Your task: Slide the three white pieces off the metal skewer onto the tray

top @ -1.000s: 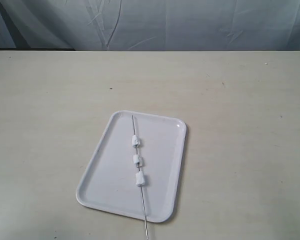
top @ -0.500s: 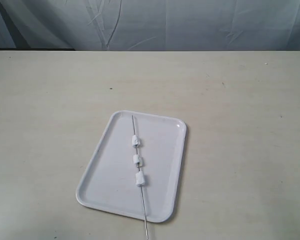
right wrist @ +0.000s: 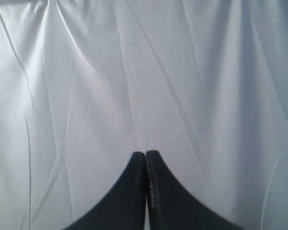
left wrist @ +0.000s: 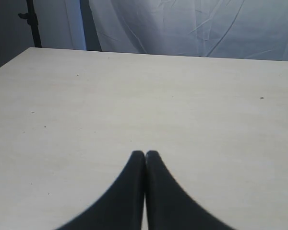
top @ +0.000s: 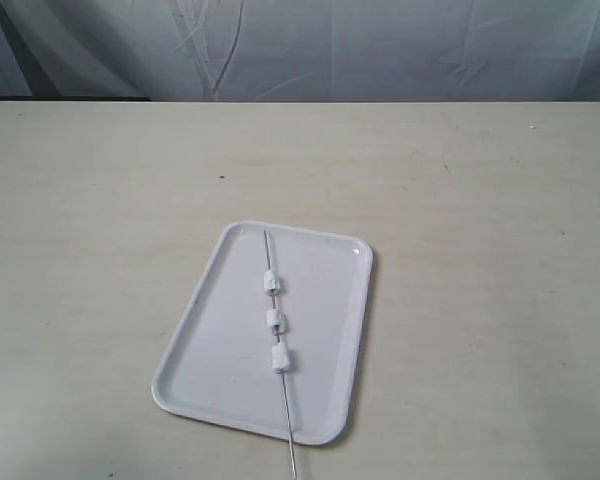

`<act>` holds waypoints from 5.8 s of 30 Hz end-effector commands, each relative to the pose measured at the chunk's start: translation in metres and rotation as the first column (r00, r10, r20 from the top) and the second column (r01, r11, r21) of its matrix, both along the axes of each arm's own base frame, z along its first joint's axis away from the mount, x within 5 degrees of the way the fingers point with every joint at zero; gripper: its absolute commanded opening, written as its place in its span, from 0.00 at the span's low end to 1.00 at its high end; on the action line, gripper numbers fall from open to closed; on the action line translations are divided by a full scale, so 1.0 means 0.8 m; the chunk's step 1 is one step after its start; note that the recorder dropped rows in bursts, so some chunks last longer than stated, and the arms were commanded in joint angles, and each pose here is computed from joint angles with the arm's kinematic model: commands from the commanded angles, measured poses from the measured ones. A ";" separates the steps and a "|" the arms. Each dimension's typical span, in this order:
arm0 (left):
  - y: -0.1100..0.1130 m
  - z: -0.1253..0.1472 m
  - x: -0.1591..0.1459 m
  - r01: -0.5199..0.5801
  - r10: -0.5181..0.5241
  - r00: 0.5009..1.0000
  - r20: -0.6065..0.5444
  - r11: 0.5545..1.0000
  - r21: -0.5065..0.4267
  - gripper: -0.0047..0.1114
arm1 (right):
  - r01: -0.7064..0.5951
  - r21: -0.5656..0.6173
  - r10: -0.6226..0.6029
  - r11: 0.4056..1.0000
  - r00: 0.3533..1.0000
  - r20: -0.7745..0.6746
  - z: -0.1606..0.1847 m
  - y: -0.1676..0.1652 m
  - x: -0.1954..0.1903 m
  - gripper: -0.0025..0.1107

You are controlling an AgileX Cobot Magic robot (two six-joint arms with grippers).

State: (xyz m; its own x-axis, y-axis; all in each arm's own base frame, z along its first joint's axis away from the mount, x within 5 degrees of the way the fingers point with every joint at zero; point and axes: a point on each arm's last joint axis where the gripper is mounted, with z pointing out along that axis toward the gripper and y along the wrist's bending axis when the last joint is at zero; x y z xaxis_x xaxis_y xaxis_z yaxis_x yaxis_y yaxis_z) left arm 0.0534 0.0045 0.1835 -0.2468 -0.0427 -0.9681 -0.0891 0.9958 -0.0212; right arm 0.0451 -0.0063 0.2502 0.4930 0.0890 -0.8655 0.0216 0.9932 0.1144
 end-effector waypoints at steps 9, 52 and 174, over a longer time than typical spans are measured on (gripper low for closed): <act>0.000 -0.001 0.000 -0.003 0.003 1.000 0.006 1.000 -0.006 0.04 | 0.187 -0.351 -0.010 0.917 0.893 0.450 0.216 0.024 -0.111 0.02; 0.000 -0.001 0.000 -0.003 0.003 1.000 0.005 1.000 0.003 0.04 | -0.445 0.559 0.407 0.700 -0.396 -0.823 -0.107 0.281 0.222 0.38; -0.076 0.006 0.112 -0.033 -0.569 0.785 -0.244 0.355 -0.934 0.04 | -0.578 0.362 0.088 0.731 -0.446 -0.891 -0.094 0.282 0.167 0.02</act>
State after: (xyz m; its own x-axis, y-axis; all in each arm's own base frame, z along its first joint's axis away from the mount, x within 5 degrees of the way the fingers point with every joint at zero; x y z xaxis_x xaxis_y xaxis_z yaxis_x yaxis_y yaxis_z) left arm 0.1406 -0.0560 0.2004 -0.7872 -0.5953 -0.1611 -0.1134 0.3964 -0.9110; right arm 0.1806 0.2194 0.1730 -0.8569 -0.4883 -0.1652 -0.5153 0.8038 0.2971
